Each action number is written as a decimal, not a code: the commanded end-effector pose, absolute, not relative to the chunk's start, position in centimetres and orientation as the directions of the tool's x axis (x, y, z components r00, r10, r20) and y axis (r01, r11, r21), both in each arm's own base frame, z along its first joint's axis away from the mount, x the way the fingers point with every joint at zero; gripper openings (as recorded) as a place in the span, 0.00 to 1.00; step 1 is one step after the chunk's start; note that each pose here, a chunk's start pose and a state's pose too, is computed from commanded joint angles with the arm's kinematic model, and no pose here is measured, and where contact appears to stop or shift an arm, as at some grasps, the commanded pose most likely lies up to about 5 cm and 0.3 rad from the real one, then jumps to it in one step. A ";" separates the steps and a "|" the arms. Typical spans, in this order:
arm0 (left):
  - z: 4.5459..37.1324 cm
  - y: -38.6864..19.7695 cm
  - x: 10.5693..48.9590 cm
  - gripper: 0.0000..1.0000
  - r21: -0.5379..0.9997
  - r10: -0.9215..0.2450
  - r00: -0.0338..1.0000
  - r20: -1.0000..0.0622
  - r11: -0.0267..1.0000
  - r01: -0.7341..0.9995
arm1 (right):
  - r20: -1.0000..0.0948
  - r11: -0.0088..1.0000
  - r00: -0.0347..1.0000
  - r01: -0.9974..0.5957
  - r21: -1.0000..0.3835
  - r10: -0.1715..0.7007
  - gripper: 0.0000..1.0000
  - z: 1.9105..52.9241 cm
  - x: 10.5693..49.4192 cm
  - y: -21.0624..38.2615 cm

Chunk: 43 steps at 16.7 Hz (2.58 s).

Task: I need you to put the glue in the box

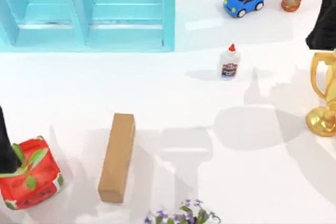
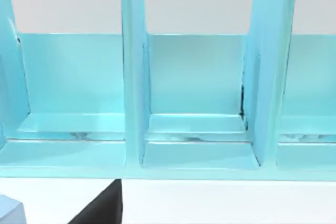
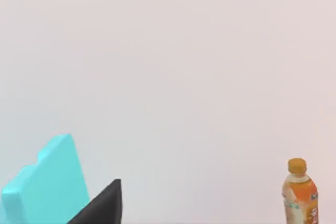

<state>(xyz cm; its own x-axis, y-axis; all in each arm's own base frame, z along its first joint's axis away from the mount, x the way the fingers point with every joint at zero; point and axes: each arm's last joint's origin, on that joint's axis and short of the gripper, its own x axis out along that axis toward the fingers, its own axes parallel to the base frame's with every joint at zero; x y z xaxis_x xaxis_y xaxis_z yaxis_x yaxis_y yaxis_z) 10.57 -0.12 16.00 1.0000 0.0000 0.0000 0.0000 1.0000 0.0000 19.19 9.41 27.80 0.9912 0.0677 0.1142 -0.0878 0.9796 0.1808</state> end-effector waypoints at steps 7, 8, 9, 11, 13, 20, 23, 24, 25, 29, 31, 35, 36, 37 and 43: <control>16.0 -0.1 10.6 1.00 0.000 0.000 1.000 0.000 1.000 0.000 | 0.142 0.961 0.989 -0.077 0.265 0.040 1.00 23.4 26.1 20.9; 16.0 -0.1 10.6 1.00 0.000 0.000 1.000 0.000 1.000 0.000 | 0.141 0.961 0.989 -0.075 0.267 0.038 1.00 21.8 26.7 22.2; 16.0 -0.1 10.6 1.00 0.000 0.000 1.000 0.000 1.000 0.000 | 0.138 0.962 0.990 -0.072 0.265 0.037 1.00 20.1 27.1 23.3; 16.0 -0.1 10.6 1.00 0.000 0.000 1.000 0.000 1.000 0.000 | 0.129 0.965 0.991 -0.067 0.252 0.035 1.00 16.5 27.6 25.1; 16.0 -0.1 10.6 1.00 0.000 0.000 1.000 0.000 1.000 0.000 | 0.115 0.973 0.993 -0.059 0.224 0.033 1.00 12.8 27.9 25.8; 16.0 -0.1 10.6 1.00 0.000 0.000 1.000 0.000 1.000 0.000 | 0.037 0.998 0.999 -0.013 0.060 0.011 1.00 2.6 27.3 23.3; 16.0 -0.1 10.6 1.00 0.000 0.000 1.000 0.000 1.000 0.000 | 0.008 1.000 1.000 0.005 0.002 -0.005 1.00 0.4 26.9 21.7; 16.0 -0.1 10.6 1.00 0.000 0.000 1.000 0.000 1.000 0.000 | 0.002 1.000 1.000 0.008 -0.010 -0.008 1.00 -0.1 26.8 21.4; 16.0 -0.1 10.6 1.00 0.000 0.000 1.000 0.000 1.000 0.000 | -0.002 1.000 1.000 0.010 -0.018 -0.010 1.00 -0.4 26.7 21.1; 16.0 -0.1 10.6 1.00 0.000 0.000 1.000 0.000 1.000 0.000 | -0.002 1.000 1.000 0.010 -0.018 -0.010 1.00 -0.4 26.7 21.1; 16.0 -0.1 10.6 1.00 0.000 0.000 1.000 0.000 1.000 0.000 | -0.010 1.000 1.000 0.007 -0.025 -0.007 1.00 -0.7 26.8 21.4; 16.0 -0.1 10.6 1.00 0.000 0.000 1.000 0.000 1.000 0.000 | -0.002 1.000 1.000 0.011 -0.018 -0.011 1.00 -0.6 29.3 21.6; 16.0 -0.1 10.6 1.00 0.000 0.000 1.000 0.000 1.000 0.000 | -0.002 1.000 1.000 0.011 -0.018 -0.011 1.00 -0.7 30.2 21.7; 16.0 -0.1 10.6 1.00 0.000 0.000 1.000 0.000 1.000 0.000 | -0.002 1.000 1.000 0.011 -0.018 -0.011 1.00 -0.7 31.3 21.6; 16.0 -0.1 10.6 1.00 0.000 0.000 1.000 0.000 1.000 0.000 | -0.002 1.000 1.000 0.010 -0.018 -0.010 1.00 -0.4 36.4 21.1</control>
<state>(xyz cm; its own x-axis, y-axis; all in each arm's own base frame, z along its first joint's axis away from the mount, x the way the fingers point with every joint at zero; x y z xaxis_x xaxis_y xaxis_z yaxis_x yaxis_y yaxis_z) 10.57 -0.12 16.00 1.0000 0.0000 0.0000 0.0000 1.0000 0.0000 36.37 21.11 -0.45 0.9999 -0.0104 -0.0023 0.0103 0.9998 -0.0181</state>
